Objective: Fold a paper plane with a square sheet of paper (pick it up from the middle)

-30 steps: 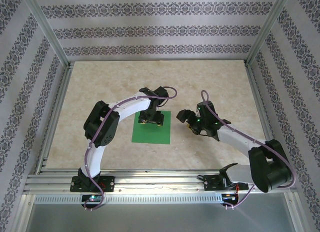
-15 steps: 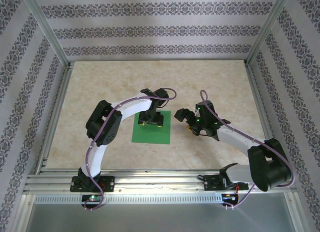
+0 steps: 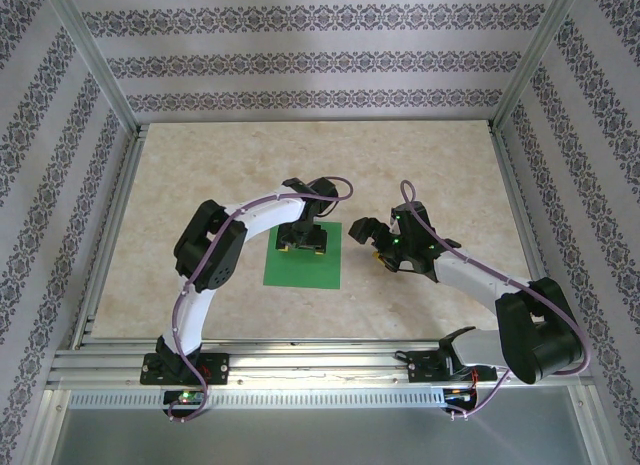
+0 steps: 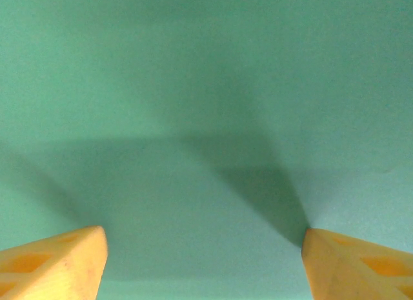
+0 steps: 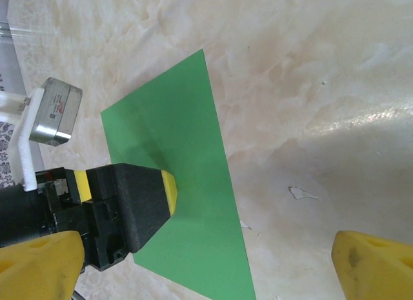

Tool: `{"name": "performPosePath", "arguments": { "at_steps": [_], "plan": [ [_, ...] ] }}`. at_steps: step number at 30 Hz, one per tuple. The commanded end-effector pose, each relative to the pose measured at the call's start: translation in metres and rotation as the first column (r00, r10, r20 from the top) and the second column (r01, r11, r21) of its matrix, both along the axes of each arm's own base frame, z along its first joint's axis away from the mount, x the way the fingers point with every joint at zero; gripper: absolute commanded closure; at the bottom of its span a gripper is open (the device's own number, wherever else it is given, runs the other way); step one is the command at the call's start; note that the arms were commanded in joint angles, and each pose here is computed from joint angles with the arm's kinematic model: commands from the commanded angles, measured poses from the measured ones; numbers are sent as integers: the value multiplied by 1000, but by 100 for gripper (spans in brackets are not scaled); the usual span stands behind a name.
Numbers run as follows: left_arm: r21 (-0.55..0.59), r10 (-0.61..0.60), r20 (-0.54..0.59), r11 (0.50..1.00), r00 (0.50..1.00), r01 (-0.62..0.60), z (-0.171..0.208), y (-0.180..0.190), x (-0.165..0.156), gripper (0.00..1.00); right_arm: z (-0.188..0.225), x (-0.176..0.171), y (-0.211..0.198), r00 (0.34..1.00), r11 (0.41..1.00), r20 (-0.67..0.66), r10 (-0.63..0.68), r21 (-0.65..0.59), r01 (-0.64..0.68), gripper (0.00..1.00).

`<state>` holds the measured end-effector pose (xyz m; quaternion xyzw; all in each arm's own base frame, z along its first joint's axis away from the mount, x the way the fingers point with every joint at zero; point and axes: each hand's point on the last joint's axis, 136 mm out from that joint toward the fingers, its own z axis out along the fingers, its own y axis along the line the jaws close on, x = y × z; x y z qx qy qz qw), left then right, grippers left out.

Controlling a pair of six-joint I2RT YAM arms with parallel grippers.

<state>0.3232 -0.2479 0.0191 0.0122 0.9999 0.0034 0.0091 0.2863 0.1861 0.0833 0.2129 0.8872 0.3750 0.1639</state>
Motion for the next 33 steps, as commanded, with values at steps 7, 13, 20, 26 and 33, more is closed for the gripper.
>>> {"name": "performPosePath", "arguments": {
  "at_steps": [7,13,20,26,33],
  "plan": [
    [19,-2,-19,1000,1000,2,-9,-4,-3,20,7,3,-2,999,1000,30,11,11,-11,2],
    [28,-1,-45,1000,999,2,-20,0,-12,21,5,2,-2,1000,1000,17,10,14,-10,2],
    [19,2,-51,1000,999,-1,-24,0,-16,21,7,3,-1,1000,1000,20,7,18,-7,2],
    [11,3,-57,1000,998,-2,-30,-1,-17,22,8,4,-1,1000,1000,20,1,21,-1,2],
    [9,7,-58,1000,998,-6,-33,0,-19,22,10,6,-2,1000,1000,21,-6,21,6,2]
  ]
}}
